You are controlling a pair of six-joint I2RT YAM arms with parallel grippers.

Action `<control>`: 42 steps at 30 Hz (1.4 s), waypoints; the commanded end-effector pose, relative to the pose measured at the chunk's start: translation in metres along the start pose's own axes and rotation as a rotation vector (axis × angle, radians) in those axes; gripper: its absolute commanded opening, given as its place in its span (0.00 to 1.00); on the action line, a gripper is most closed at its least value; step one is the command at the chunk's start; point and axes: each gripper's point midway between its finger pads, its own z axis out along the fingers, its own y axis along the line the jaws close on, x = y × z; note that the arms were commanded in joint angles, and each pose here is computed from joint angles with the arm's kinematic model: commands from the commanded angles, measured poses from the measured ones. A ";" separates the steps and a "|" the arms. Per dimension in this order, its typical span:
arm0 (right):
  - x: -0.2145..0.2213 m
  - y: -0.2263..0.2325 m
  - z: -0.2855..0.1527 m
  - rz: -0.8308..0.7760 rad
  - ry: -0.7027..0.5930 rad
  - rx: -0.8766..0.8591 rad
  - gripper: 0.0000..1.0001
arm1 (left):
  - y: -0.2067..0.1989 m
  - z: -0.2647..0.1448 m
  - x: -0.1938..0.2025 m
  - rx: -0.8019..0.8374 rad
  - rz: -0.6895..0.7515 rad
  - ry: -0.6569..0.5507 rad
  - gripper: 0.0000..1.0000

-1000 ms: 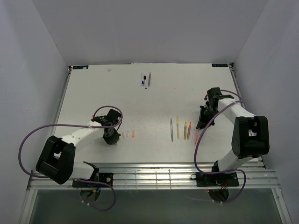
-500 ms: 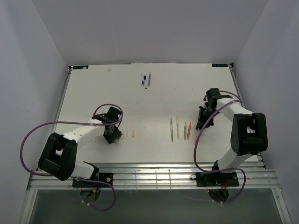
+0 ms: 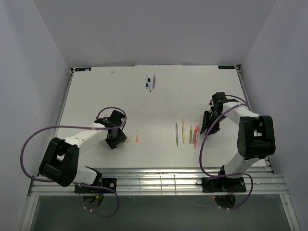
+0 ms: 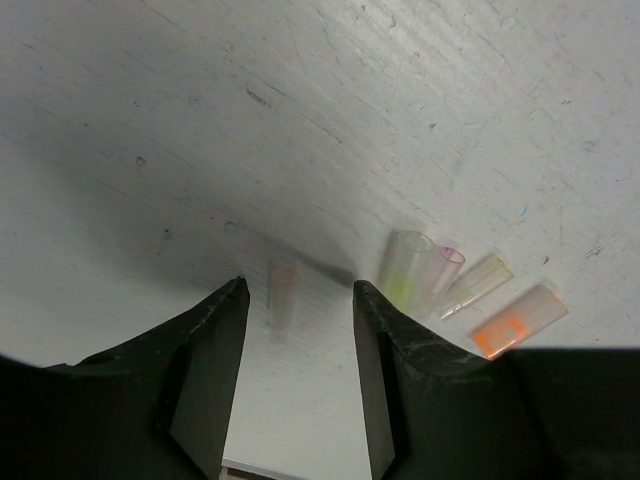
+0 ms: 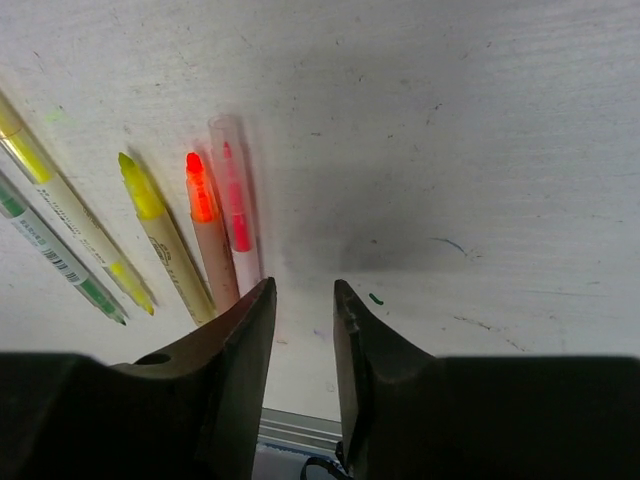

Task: Open the pen caps

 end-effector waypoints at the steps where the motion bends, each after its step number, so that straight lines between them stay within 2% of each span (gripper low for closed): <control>1: -0.001 -0.001 -0.003 -0.014 -0.025 0.002 0.40 | 0.007 -0.006 0.003 -0.012 0.002 0.018 0.57; 4: -0.008 0.001 -0.014 -0.022 -0.064 0.010 0.48 | 0.002 -0.018 -0.002 0.016 -0.014 0.004 0.59; 11: -0.021 0.003 -0.053 -0.035 -0.155 0.056 0.57 | -0.029 -0.059 -0.030 0.132 -0.081 -0.062 0.64; 12: -0.020 0.003 -0.059 -0.027 -0.157 0.061 0.60 | -0.039 -0.069 -0.039 0.158 -0.086 -0.082 0.64; 14: -0.021 0.004 -0.070 -0.036 -0.185 0.078 0.72 | -0.049 -0.076 -0.050 0.170 -0.067 -0.109 0.65; 16: -0.018 -0.002 -0.078 -0.029 -0.173 0.149 0.79 | -0.072 -0.095 -0.072 0.223 -0.043 -0.165 0.67; 20: -0.012 -0.008 -0.086 -0.037 -0.135 0.255 0.81 | -0.125 -0.114 -0.118 0.286 0.051 -0.285 0.69; 21: -0.013 -0.008 -0.088 -0.042 -0.140 0.260 0.81 | -0.139 -0.099 -0.126 0.257 0.083 -0.295 0.69; 22: -0.016 -0.010 -0.090 -0.037 -0.155 0.286 0.82 | -0.163 -0.116 -0.147 0.300 0.096 -0.346 0.69; 23: -0.012 -0.016 -0.094 -0.009 -0.143 0.323 0.82 | -0.174 -0.115 -0.157 0.291 0.151 -0.373 0.69; 24: -0.013 -0.020 -0.095 -0.007 -0.146 0.349 0.83 | -0.185 -0.094 -0.163 0.248 0.186 -0.370 0.70; 25: -0.012 -0.025 -0.093 -0.011 -0.150 0.374 0.85 | -0.208 -0.109 -0.181 0.293 0.195 -0.418 0.71; 26: -0.020 -0.025 -0.092 -0.046 -0.186 0.368 0.86 | -0.219 -0.107 -0.188 0.298 0.219 -0.435 0.70; 27: -0.023 -0.024 -0.091 -0.069 -0.197 0.362 0.88 | -0.232 -0.105 -0.197 0.310 0.259 -0.465 0.70; 28: -0.026 -0.022 -0.091 -0.091 -0.209 0.344 0.94 | -0.243 -0.085 -0.199 0.290 0.286 -0.460 0.71; 30: -0.032 -0.014 -0.091 -0.154 -0.213 0.301 0.96 | -0.272 -0.095 -0.218 0.346 0.327 -0.524 0.71; 31: -0.029 -0.005 -0.087 -0.161 -0.177 0.251 0.98 | -0.283 -0.073 -0.216 0.338 0.359 -0.507 0.71; 32: -0.032 0.001 -0.092 -0.165 -0.179 0.228 0.98 | -0.298 -0.083 -0.227 0.374 0.360 -0.540 0.70; 33: -0.036 0.008 -0.092 -0.172 -0.198 0.192 0.99 | -0.307 -0.079 -0.231 0.387 0.385 -0.560 0.71; 34: -0.036 0.022 -0.096 -0.184 -0.216 0.115 0.90 | -0.314 -0.061 -0.229 0.379 0.408 -0.547 0.70; 37: -0.044 0.042 -0.106 -0.192 -0.282 0.016 0.90 | -0.334 -0.053 -0.240 0.426 0.443 -0.592 0.70; 42: -0.044 0.049 -0.111 -0.230 -0.290 -0.016 1.00 | -0.351 -0.018 -0.246 0.469 0.514 -0.617 0.69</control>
